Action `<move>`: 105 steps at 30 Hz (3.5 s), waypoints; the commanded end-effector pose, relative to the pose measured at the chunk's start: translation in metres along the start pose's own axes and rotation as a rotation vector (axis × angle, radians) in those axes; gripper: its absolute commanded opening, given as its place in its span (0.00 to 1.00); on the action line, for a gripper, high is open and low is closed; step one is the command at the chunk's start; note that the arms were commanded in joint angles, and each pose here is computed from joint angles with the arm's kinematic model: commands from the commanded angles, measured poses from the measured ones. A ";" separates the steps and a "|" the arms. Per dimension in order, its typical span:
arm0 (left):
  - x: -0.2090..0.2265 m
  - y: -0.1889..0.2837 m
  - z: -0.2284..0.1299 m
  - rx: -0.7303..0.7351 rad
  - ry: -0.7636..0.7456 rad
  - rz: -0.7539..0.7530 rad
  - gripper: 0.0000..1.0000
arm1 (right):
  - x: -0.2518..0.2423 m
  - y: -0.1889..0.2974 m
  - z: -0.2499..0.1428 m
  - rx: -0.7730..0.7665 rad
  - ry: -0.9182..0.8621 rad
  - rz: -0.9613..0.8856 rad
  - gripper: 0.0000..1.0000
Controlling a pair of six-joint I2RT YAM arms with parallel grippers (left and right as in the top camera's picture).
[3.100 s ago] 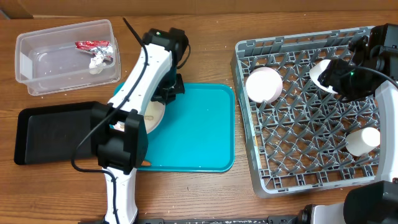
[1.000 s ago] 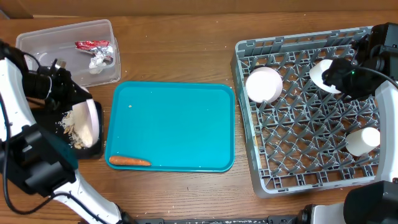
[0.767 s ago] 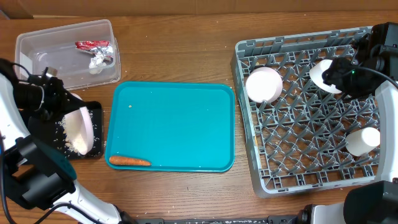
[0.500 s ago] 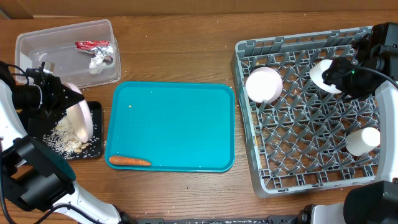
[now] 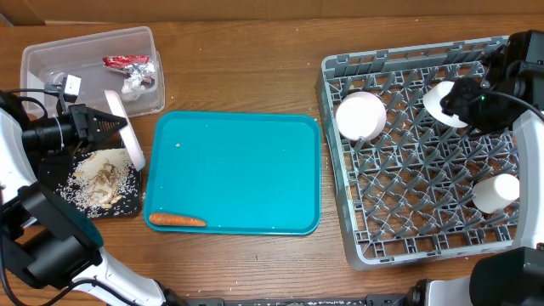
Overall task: Sort waste into correct bins and load items into the dishwasher
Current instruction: 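Tilt the plate to dump rice and peanuts onto the black tray, then carry the emptied plate back and set it on the teal tray, then grasp the white plate on the teal tray with the right gripper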
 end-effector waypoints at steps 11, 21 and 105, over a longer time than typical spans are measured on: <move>-0.008 0.007 -0.007 0.007 -0.014 0.006 0.04 | 0.001 0.002 0.002 -0.017 0.009 -0.004 0.57; -0.007 0.010 -0.012 0.042 0.022 0.025 0.04 | 0.001 0.002 0.002 -0.018 0.009 -0.004 0.57; -0.096 -0.050 0.001 0.043 0.282 0.974 0.98 | 0.228 -0.025 -0.130 0.089 0.617 0.405 0.79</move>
Point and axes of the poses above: each gripper's point midway between its finger pads, its own y axis back along the fingers, its own x axis along the line the jaws close on, z = x × y, the point moved 9 cm from there along y, back along the fingers, and after that the axes turned 6 degrees about -y, right-handed, at the moved point
